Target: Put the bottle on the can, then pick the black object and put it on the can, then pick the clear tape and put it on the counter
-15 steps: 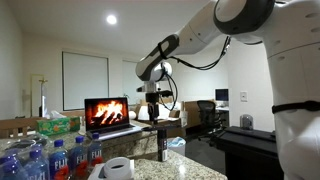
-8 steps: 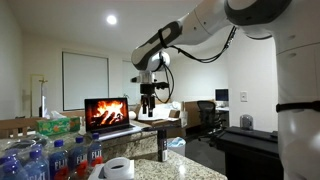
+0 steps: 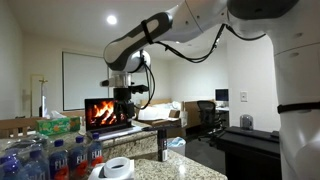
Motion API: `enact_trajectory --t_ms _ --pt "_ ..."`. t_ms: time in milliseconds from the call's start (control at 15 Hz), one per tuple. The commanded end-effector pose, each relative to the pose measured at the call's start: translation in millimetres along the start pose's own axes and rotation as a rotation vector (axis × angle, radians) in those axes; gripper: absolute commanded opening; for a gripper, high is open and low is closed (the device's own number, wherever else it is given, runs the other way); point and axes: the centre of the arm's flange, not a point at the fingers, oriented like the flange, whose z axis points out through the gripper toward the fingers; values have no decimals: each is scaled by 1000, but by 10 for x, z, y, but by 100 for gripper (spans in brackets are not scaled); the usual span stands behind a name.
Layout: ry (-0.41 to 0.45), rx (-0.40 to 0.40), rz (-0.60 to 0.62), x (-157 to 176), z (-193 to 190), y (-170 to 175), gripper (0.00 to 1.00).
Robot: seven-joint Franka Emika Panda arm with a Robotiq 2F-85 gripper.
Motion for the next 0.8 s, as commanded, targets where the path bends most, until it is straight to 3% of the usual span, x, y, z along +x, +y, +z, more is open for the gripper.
enact_trajectory --t_ms 0,333,733 --pt "-13 30 -92 398 274 -55 100" --pt "-15 102 -147 737 682 -248 100" --pt "-38 143 -127 684 1009 -619 100"
